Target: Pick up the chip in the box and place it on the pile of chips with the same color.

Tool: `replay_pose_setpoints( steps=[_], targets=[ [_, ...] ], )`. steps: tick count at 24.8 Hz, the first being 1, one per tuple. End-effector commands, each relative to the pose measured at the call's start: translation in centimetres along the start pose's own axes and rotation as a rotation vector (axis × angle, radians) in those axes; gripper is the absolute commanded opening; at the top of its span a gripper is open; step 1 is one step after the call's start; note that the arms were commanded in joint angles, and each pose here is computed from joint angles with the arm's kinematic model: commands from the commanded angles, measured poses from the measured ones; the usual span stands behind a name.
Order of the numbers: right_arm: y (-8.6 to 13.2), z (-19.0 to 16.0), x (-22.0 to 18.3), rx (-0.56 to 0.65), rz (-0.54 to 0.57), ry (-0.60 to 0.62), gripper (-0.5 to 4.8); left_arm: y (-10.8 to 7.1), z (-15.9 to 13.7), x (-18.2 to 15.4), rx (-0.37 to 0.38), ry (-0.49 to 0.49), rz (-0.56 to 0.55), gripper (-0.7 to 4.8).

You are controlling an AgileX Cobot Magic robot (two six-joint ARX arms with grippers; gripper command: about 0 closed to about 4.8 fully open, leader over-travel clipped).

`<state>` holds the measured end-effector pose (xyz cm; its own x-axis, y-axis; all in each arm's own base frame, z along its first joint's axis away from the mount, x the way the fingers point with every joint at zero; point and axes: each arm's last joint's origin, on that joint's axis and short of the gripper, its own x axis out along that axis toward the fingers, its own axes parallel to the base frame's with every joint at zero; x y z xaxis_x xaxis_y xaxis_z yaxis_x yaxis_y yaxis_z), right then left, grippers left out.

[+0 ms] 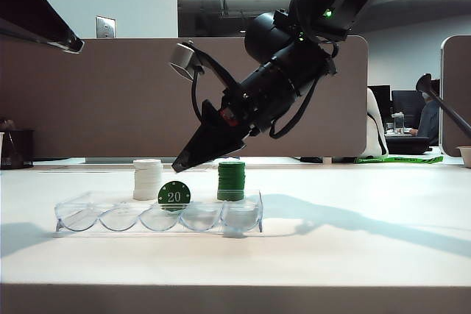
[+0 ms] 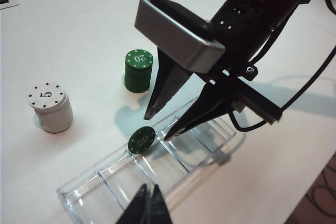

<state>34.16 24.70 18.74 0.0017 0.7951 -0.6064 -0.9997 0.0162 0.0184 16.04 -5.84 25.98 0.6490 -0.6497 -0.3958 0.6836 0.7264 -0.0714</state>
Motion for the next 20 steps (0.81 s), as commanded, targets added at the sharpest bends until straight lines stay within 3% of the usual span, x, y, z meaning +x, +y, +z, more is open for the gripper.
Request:
replay_pose_setpoints(
  steps=[1,20],
  targets=[
    [-0.1,0.2,0.0,-0.014,-0.004,-0.014,1.81,0.0,0.2,-0.1,0.006,-0.011,-0.004,-0.06],
    [-1.2,-0.8,1.6,-0.010,-0.055,-0.030,1.80,0.0,0.2,-0.1,0.006,-0.010,-0.005,-0.06]
  ],
)
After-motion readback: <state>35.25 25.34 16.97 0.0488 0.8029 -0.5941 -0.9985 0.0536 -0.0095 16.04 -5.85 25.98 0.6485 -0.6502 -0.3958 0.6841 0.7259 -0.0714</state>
